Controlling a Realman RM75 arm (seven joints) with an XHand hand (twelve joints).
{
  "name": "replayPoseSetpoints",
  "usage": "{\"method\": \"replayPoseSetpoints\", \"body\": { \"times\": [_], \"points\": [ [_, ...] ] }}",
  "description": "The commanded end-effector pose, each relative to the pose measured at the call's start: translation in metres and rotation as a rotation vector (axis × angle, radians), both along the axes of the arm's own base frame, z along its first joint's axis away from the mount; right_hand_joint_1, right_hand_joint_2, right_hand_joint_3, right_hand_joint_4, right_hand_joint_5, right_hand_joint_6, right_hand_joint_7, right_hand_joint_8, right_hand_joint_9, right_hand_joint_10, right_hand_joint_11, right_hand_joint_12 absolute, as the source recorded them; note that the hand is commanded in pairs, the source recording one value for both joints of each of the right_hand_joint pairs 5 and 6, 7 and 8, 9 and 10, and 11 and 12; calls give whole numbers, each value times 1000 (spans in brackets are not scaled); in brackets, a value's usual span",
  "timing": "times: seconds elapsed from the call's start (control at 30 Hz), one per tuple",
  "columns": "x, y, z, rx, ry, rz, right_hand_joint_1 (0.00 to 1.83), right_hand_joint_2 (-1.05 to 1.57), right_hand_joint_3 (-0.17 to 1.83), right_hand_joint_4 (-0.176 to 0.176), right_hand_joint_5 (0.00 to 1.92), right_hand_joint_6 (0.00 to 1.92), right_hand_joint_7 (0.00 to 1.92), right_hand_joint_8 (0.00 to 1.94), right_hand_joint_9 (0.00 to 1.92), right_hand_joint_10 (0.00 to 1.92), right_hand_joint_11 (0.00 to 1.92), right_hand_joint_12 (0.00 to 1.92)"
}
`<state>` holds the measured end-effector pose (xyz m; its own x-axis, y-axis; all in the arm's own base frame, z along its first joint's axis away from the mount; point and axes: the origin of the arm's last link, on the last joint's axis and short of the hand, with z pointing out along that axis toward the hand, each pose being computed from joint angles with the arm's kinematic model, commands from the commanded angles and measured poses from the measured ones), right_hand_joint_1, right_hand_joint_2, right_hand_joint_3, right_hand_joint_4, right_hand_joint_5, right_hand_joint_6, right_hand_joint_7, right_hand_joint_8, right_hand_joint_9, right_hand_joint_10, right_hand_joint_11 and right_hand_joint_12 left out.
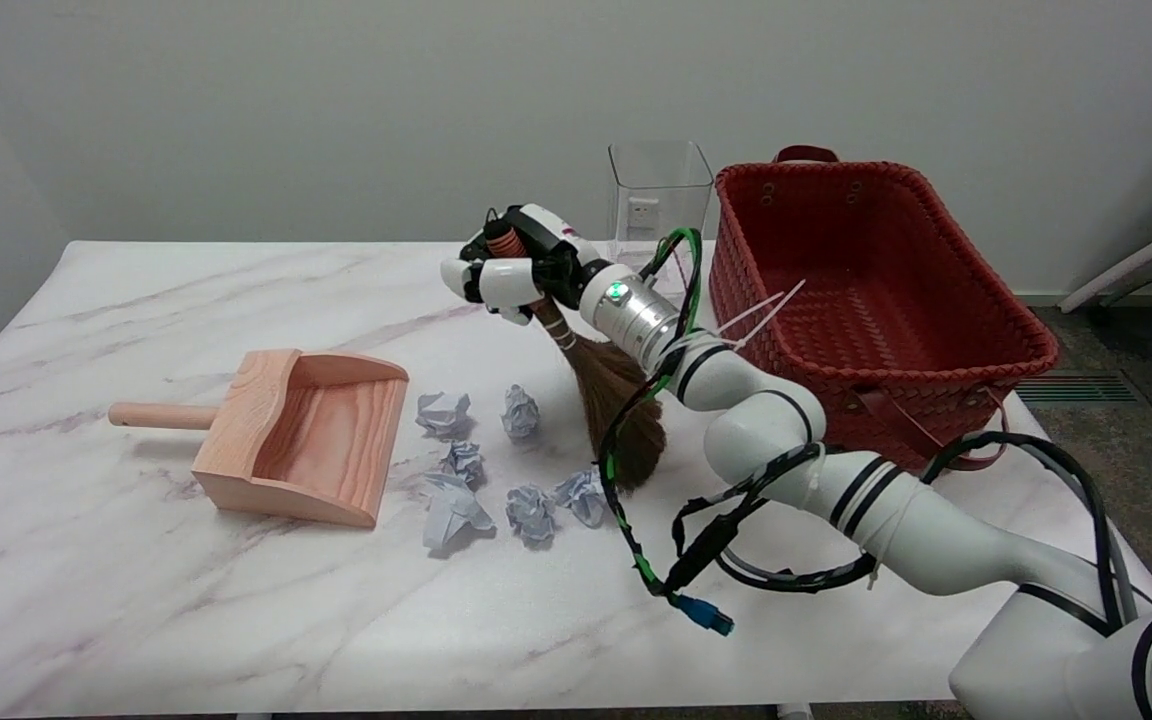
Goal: Sweep the paper ball into the dustpan.
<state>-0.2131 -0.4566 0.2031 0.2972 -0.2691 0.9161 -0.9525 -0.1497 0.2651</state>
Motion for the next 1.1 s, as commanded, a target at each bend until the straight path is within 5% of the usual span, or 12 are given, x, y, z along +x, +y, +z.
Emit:
{"method": "replayPoseSetpoints", "body": {
  "times": [0.03, 0.5, 1.1],
  "points": [
    [-32, 2, -58, 53, -86, -96, 1060, 1238, 1153, 0, 1920, 1920, 1920, 1920, 1920, 1920, 1827, 1827],
    [17, -5, -120, 159, -155, -23, 1055, 1243, 1179, 0, 1920, 1920, 1920, 1920, 1920, 1920, 1827, 1827],
    [52, -11, -148, 226, -282, -18, 1030, 1253, 1263, 0, 1920, 1920, 1920, 1920, 1920, 1920, 1844, 1844]
  ]
}}
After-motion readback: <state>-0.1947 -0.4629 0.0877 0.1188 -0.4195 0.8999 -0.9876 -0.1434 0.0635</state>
